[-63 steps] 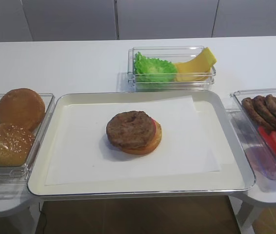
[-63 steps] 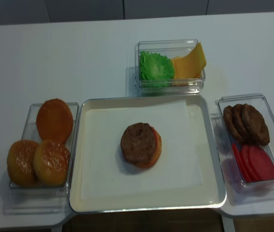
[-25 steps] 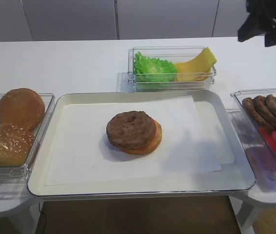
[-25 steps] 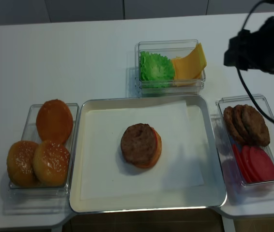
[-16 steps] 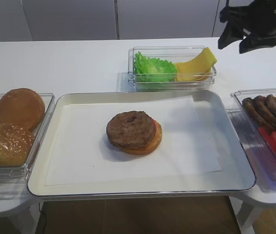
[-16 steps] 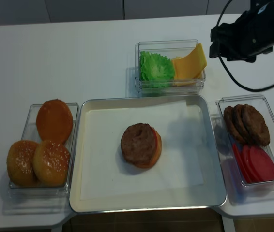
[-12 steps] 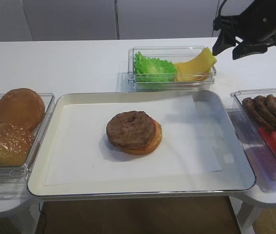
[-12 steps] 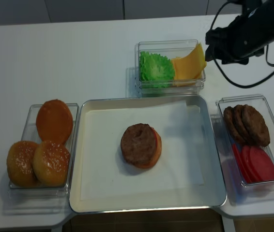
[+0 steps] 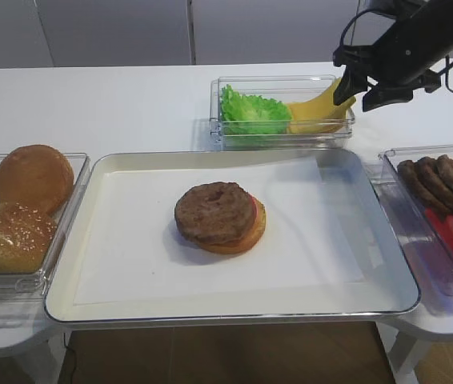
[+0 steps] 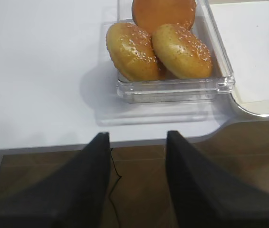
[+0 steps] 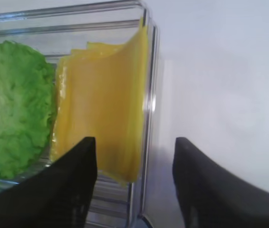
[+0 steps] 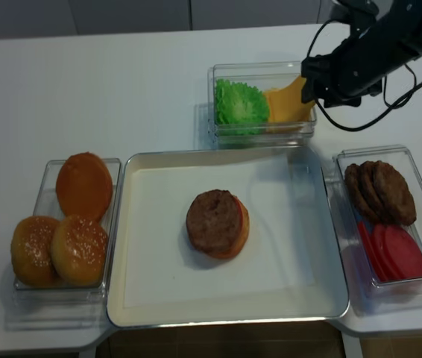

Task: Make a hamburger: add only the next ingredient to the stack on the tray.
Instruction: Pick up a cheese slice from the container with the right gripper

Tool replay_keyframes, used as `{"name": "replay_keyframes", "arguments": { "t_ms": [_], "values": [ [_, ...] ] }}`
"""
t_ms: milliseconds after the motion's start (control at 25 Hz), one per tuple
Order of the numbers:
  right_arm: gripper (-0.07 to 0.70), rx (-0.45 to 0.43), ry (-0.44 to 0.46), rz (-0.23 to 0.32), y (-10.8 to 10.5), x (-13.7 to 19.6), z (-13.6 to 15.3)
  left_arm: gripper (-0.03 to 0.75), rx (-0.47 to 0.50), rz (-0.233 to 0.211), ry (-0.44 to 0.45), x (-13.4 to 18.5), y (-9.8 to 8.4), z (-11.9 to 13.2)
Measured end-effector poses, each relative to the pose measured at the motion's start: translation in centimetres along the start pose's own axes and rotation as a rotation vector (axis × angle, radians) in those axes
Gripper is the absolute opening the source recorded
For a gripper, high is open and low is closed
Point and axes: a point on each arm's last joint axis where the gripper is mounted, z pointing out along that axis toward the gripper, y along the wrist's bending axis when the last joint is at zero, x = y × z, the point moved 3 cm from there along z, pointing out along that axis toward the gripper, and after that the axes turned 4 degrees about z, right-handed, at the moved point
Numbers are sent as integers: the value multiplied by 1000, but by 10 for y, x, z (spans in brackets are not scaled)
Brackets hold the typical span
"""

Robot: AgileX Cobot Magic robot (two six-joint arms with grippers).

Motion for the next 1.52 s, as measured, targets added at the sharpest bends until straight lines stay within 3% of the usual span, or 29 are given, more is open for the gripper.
{"name": "replay_keyframes", "arguments": {
  "t_ms": [320, 680, 920, 1520],
  "values": [
    [173, -3, -3, -26, 1, -2, -2, 293, 0, 0, 0, 0, 0, 0],
    [137, -6, -1, -31, 3, -3, -3, 293, 0, 0, 0, 0, 0, 0],
    [45, -8, 9, -31, 3, -2, -3, 293, 0, 0, 0, 0, 0, 0],
    [36, -19, -15, -45, 10, -5, -20, 293, 0, 0, 0, 0, 0, 0]
  ]
}}
